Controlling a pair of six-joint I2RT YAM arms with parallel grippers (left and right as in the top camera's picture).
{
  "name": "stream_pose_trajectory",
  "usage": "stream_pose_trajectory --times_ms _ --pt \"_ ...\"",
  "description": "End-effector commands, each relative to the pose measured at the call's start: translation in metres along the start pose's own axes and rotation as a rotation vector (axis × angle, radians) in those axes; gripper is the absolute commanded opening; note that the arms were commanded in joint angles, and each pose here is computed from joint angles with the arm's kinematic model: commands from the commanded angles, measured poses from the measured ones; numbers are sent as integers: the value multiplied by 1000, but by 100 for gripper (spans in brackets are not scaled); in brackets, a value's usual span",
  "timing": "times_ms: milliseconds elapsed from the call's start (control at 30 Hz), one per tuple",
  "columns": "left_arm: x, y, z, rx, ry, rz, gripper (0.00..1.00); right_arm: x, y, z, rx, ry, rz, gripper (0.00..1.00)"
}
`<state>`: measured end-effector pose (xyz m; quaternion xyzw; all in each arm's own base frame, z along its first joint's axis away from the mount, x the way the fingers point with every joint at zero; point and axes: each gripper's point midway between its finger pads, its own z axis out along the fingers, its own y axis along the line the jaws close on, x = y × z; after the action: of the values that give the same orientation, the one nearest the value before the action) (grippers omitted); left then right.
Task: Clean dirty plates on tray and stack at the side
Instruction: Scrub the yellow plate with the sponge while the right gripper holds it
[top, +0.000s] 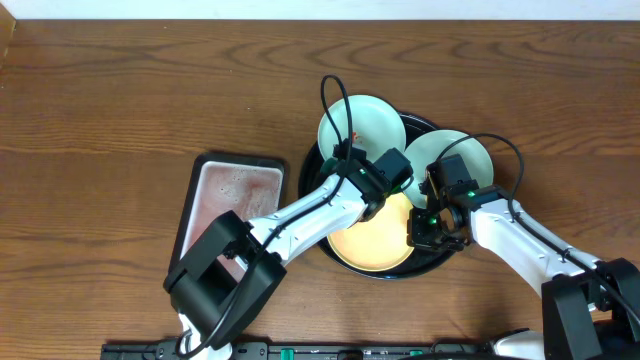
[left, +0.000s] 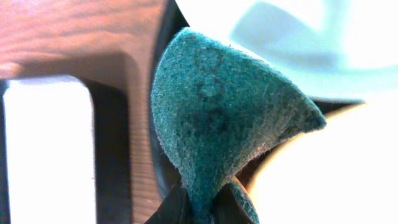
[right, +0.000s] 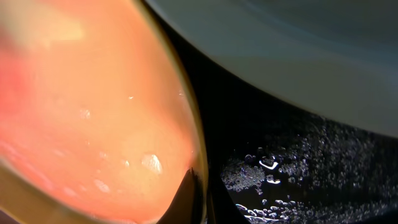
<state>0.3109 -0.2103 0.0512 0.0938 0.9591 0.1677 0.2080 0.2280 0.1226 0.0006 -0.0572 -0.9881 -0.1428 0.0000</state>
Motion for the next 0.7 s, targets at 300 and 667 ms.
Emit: stream_pose_trajectory --times_ms 300,667 --pt "-15 -20 -66 324 -12 -99 8 14 -35 9 158 35 9 1" --pt "27 -60 -46 495 172 -248 8 14 -36 9 157 33 12 1"
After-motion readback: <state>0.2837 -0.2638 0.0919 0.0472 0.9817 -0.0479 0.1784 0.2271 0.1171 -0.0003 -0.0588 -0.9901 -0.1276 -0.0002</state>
